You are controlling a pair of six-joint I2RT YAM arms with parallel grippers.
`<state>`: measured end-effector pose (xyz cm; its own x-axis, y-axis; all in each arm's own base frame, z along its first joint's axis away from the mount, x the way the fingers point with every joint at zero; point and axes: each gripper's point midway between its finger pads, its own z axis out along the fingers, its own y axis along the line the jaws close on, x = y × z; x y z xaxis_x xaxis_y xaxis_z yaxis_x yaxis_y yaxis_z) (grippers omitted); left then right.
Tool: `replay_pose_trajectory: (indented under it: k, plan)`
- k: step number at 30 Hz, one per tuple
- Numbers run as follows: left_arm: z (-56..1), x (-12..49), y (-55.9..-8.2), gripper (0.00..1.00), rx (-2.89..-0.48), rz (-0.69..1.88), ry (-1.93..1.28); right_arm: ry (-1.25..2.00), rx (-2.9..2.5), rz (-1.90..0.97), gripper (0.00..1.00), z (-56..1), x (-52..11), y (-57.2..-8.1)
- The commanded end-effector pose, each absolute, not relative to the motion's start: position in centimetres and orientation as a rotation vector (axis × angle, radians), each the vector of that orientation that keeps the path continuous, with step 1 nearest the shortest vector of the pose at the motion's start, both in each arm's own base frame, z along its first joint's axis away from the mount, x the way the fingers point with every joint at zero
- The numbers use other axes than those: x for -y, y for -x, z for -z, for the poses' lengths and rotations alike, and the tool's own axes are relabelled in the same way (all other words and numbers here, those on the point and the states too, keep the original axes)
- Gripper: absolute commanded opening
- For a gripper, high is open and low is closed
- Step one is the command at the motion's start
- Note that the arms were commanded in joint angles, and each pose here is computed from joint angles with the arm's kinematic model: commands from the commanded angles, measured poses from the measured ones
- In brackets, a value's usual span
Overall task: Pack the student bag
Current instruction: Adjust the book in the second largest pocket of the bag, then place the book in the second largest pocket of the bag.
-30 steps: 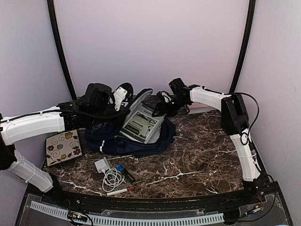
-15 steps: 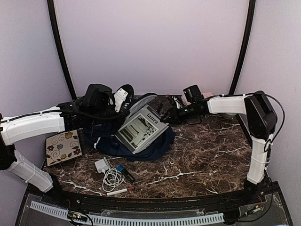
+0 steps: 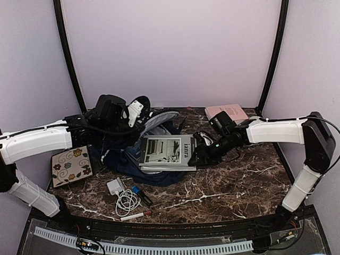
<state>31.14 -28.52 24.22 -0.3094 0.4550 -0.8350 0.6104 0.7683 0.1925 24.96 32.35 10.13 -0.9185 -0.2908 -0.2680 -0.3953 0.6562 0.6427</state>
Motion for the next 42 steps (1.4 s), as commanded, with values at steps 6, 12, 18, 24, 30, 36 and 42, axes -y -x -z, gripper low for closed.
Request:
replay_pose_trajectory:
  k: [6, 12, 18, 24, 30, 36, 42]
  plan:
    - [-28.8, 29.0, -31.7, 0.00, -1.829, 0.263, -0.707, 0.406, -2.710, -1.097, 0.97, -11.2, -30.8, -26.6]
    - [-28.8, 28.9, -31.7, 0.00, -1.827, 0.255, -0.707, 0.145, -2.649, -1.296, 0.99, -10.0, -31.8, -30.0]
    - [-28.8, 28.9, -31.7, 0.00, -1.828, 0.255, -0.708, 0.069, -2.478, -1.570, 0.85, -11.9, -35.0, -32.8]
    - [-28.9, 28.8, -31.8, 0.00, -1.821, 0.244, -0.709, 0.045, -2.440, -1.692, 0.43, -12.9, -35.8, -32.1]
    - [-28.7, 29.0, -31.5, 0.00, -1.817, 0.254, -0.734, -0.131, -2.387, -1.692, 0.19, -13.7, -35.6, -31.0]
    - [-30.0, 31.0, -29.1, 0.00, -1.722, 0.396, -0.834, -0.481, -2.063, -1.817, 0.16, -18.3, -37.5, -32.5]
    - [-30.9, 32.7, -26.6, 0.00, -1.645, 0.522, -0.938, -0.589, -1.930, -1.818, 0.10, -18.8, -42.3, -35.3]
